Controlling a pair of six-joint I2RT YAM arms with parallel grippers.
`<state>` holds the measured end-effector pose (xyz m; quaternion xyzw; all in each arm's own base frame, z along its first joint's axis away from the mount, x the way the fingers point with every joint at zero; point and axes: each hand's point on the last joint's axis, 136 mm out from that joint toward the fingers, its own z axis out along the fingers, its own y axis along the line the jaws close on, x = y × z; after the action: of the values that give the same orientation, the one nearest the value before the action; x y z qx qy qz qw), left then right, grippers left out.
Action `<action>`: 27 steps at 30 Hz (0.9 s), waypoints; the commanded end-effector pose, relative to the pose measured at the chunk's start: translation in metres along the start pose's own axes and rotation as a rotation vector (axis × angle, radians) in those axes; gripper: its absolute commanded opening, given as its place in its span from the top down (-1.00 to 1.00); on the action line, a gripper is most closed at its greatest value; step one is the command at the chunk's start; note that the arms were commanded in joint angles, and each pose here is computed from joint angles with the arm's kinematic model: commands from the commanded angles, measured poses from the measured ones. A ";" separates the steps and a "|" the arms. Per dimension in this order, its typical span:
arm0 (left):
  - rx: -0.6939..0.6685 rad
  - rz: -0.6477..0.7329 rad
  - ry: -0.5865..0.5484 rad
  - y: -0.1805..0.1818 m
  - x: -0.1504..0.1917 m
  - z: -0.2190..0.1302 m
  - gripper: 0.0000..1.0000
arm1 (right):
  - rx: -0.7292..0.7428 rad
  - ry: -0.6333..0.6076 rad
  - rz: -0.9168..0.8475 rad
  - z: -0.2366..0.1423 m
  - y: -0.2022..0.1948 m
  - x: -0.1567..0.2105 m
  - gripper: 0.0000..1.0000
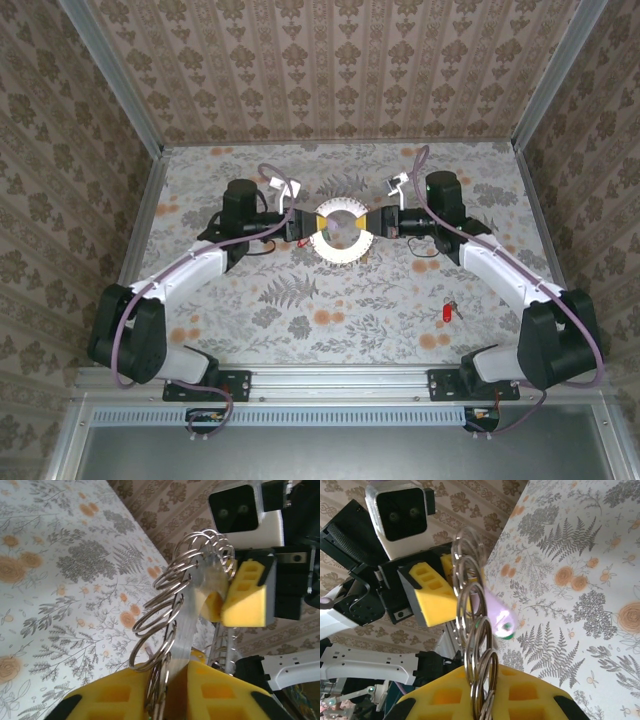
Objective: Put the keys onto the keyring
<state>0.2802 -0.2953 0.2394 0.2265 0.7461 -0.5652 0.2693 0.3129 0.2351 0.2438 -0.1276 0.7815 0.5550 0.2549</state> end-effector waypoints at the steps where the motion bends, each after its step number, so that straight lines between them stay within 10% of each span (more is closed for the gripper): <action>1: 0.055 0.072 -0.032 -0.023 -0.017 -0.006 0.74 | -0.027 0.010 -0.040 -0.003 0.008 -0.009 0.91; 10: 0.027 0.125 -0.139 -0.035 -0.043 -0.030 1.00 | 0.076 -0.061 -0.074 -0.018 0.003 -0.026 0.38; 19: 0.020 0.242 -0.169 -0.058 -0.057 -0.044 1.00 | 0.508 -0.455 -0.232 -0.097 -0.014 -0.049 0.10; 27: 0.019 0.324 0.008 -0.079 -0.052 -0.049 1.00 | 0.380 -0.493 -0.569 -0.101 0.025 -0.019 0.09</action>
<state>0.2783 -0.2737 0.3270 0.2915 0.7071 -0.5328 0.3623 0.2956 0.1463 0.2838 -0.1007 0.7522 0.3484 0.5501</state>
